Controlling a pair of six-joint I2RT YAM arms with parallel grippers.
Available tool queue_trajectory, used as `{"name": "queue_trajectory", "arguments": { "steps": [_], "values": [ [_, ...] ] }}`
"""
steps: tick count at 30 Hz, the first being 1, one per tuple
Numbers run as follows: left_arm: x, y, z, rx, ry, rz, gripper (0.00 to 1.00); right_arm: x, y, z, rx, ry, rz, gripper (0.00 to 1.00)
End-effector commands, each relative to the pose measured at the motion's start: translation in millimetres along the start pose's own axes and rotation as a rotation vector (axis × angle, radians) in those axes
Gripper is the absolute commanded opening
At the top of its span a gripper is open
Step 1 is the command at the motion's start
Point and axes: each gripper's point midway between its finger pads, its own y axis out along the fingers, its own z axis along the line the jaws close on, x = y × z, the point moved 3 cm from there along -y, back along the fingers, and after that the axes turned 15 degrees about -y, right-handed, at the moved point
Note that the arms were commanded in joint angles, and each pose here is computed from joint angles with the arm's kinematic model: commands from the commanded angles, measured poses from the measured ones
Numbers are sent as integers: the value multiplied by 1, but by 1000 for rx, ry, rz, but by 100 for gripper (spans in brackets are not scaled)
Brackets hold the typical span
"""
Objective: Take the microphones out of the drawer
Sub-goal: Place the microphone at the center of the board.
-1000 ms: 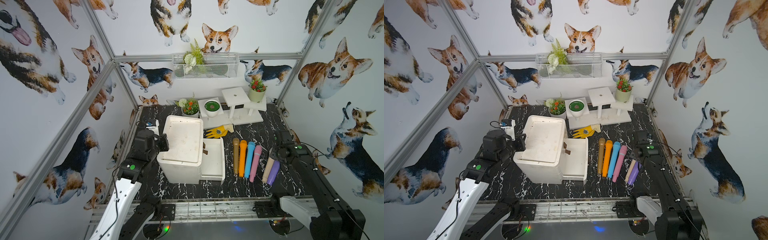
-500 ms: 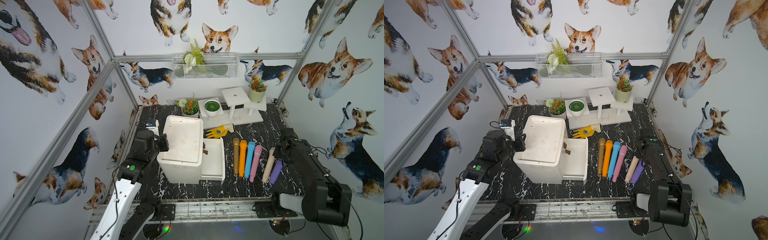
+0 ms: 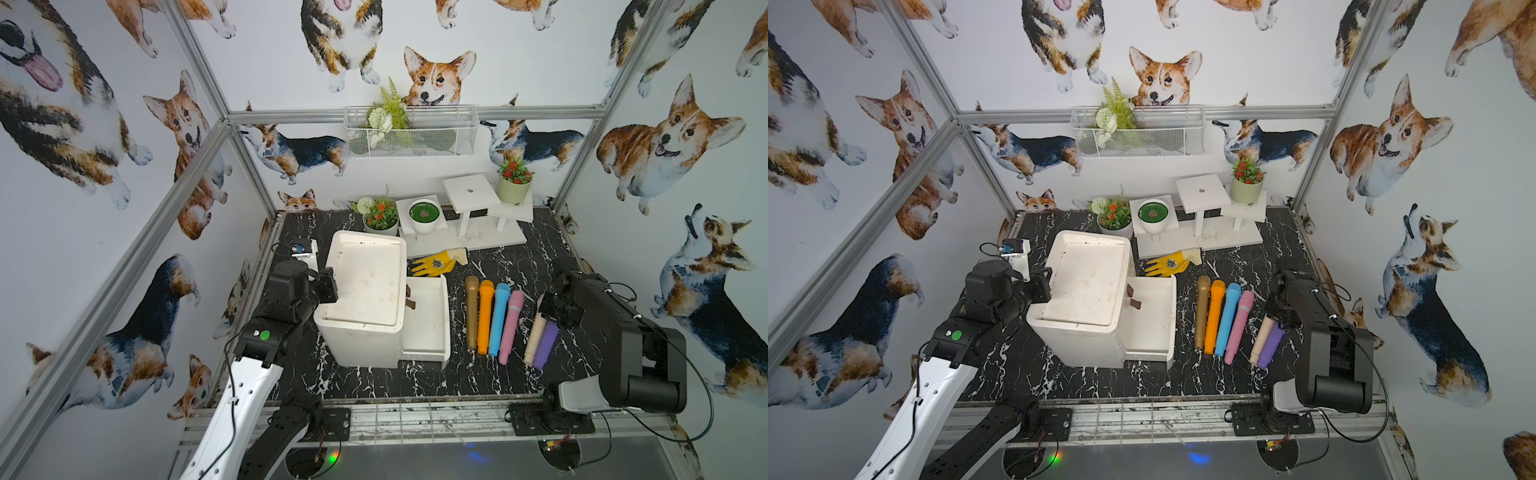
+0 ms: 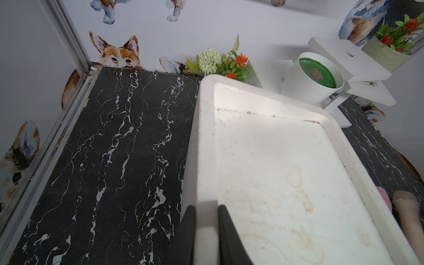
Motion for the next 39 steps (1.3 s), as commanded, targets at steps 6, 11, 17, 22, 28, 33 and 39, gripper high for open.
{"name": "queue_trajectory", "arguments": {
  "steps": [6, 11, 17, 22, 28, 33, 39],
  "values": [
    [-41, 2, 15, 61, -13, 208, 4, 3, 8, 7, 35, -3, -5, 36],
    [-41, 3, 14, 61, -14, 211, 5, 4, 9, 10, 52, -5, -7, 38],
    [-39, 2, 14, 60, -12, 209, 5, 3, 13, 16, 84, -13, 14, 43],
    [-39, 1, 14, 64, -5, 208, 5, 2, 14, 18, 97, -17, 24, 45],
    [-40, 1, 15, 64, -6, 208, 5, 2, 13, 19, 106, -16, 23, 47],
    [-41, 1, 16, 67, -5, 209, 5, 3, 10, 19, 109, -14, 12, 47],
    [-41, 2, 16, 66, -5, 208, 6, 4, -2, 18, 127, -4, -19, 48]
  ]
}}
